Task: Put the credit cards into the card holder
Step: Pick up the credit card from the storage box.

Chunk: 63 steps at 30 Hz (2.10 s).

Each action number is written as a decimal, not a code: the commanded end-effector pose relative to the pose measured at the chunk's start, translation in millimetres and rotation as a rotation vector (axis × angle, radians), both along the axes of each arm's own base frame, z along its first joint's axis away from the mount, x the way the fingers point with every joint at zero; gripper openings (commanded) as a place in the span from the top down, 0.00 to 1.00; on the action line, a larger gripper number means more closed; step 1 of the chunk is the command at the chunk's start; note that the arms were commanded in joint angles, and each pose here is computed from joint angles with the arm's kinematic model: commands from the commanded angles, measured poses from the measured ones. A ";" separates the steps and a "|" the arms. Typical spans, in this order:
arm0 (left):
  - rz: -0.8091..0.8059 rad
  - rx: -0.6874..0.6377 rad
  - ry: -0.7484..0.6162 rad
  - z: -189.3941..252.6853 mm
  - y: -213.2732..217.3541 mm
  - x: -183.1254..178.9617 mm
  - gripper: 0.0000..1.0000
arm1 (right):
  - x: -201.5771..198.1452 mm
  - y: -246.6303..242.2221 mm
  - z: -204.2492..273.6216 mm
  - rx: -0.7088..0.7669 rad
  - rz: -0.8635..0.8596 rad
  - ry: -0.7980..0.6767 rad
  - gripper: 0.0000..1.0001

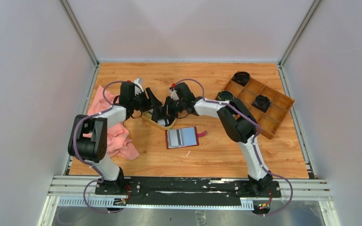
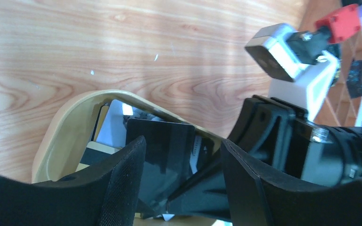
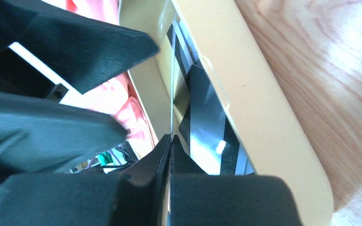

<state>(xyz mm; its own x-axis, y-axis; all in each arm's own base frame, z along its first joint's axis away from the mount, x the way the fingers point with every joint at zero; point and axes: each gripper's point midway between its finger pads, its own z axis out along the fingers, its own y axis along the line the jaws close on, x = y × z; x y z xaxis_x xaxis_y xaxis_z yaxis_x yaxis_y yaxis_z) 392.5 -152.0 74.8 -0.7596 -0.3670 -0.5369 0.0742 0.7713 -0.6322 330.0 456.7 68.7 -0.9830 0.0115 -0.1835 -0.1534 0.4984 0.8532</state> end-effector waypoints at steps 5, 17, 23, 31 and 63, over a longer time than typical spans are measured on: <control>-0.012 -0.029 -0.221 85.5 17.6 -6.7 0.33 | 1.3 -7.4 50.7 0.072 0.064 -0.144 1.00; 0.047 0.005 -0.528 161.6 38.5 -71.4 0.00 | -43.0 -40.7 155.0 0.301 0.397 -0.599 1.00; -0.105 -0.138 -0.583 185.8 12.3 -118.2 0.00 | -80.1 -86.7 171.7 0.365 0.574 -0.792 1.00; -0.300 -0.248 -0.685 214.2 -25.0 -172.2 0.00 | -110.9 -146.4 181.9 0.482 0.661 -0.738 1.00; -0.364 -0.619 -0.846 208.3 -101.1 -202.0 0.18 | -136.7 -178.4 164.0 0.564 0.683 -0.731 1.00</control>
<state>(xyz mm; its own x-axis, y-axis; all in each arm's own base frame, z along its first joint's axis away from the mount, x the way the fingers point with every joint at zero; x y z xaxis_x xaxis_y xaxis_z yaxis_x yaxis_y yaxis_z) 195.6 -253.0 260.2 -0.3922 -0.5099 -0.7656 0.7836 0.2508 -0.5684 194.8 281.0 237.1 -0.4629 -0.2232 -0.8578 -0.8113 -0.2831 0.5115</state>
